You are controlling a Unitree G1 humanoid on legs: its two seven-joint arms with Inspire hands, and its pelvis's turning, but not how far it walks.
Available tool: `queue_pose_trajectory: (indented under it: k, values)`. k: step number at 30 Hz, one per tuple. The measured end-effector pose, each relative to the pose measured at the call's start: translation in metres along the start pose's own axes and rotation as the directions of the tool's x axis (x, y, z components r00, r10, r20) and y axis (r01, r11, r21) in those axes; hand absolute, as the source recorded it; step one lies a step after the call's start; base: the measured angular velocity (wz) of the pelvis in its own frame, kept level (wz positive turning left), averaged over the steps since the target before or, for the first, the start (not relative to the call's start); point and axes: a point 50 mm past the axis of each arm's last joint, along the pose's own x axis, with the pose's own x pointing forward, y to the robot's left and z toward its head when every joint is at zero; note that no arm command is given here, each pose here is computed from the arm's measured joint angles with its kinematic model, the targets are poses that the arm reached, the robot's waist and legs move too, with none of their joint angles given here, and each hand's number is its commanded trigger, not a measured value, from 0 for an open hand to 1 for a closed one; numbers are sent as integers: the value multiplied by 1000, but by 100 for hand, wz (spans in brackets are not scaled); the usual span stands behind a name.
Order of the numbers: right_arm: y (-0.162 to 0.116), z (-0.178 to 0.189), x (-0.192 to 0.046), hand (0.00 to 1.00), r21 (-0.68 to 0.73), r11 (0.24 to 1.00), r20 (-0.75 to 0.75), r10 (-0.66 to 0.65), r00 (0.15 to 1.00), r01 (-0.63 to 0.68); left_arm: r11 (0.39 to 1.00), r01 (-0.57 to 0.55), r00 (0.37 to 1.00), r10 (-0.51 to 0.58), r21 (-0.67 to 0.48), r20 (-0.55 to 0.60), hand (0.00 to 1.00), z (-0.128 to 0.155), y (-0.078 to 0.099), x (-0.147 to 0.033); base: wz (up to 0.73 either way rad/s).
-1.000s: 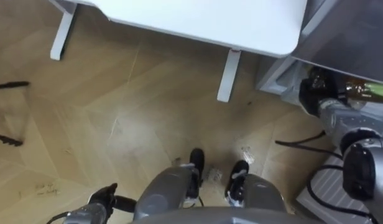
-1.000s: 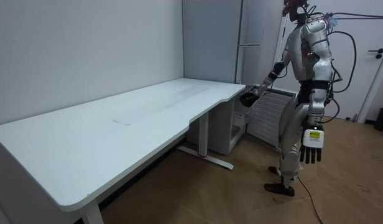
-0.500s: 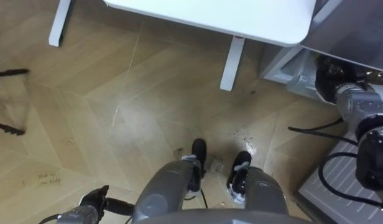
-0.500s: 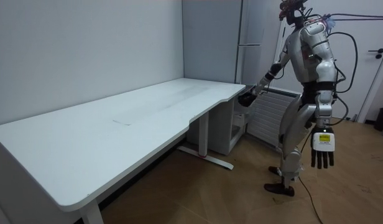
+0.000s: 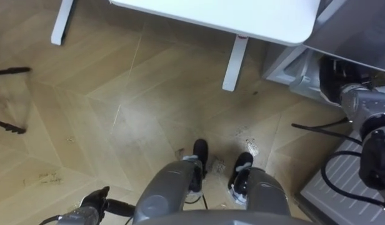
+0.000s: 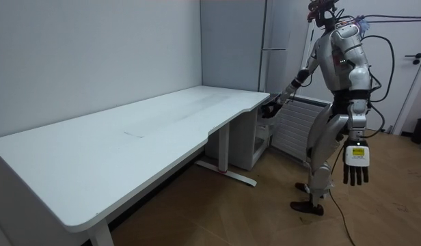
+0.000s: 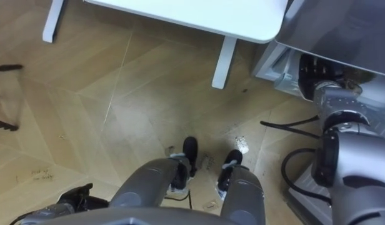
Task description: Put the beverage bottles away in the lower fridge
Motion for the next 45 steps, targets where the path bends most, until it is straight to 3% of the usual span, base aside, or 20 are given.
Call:
queue_pose_trajectory:
  k: [15, 25, 31, 39, 45]
  values:
    - [-1, 1, 0, 0, -3, 1000, 11, -9, 1000, 9, 999, 2, 1000, -2, 41, 2, 0, 2, 0, 0, 0]
    - [-6, 3, 0, 0, -161, 987, 25, 17, 1000, -13, 1000, 8, 1000, -8, -5, 16, 0, 7, 0, 1, 0]
    - [-33, 8, -1, 0, -245, 969, 28, -5, 1000, 12, 999, 4, 999, -2, -45, 47, 0, 13, 2, 1, 3]
    - [-114, 27, -15, 0, -435, 890, 41, -130, 991, 135, 997, -6, 996, 14, -81, 91, 0, 17, 5, 0, -5]
    - [-141, 28, -24, 0, -528, 832, 26, -182, 983, 168, 997, -3, 994, 12, -83, 105, 0, 18, 4, 0, -20]
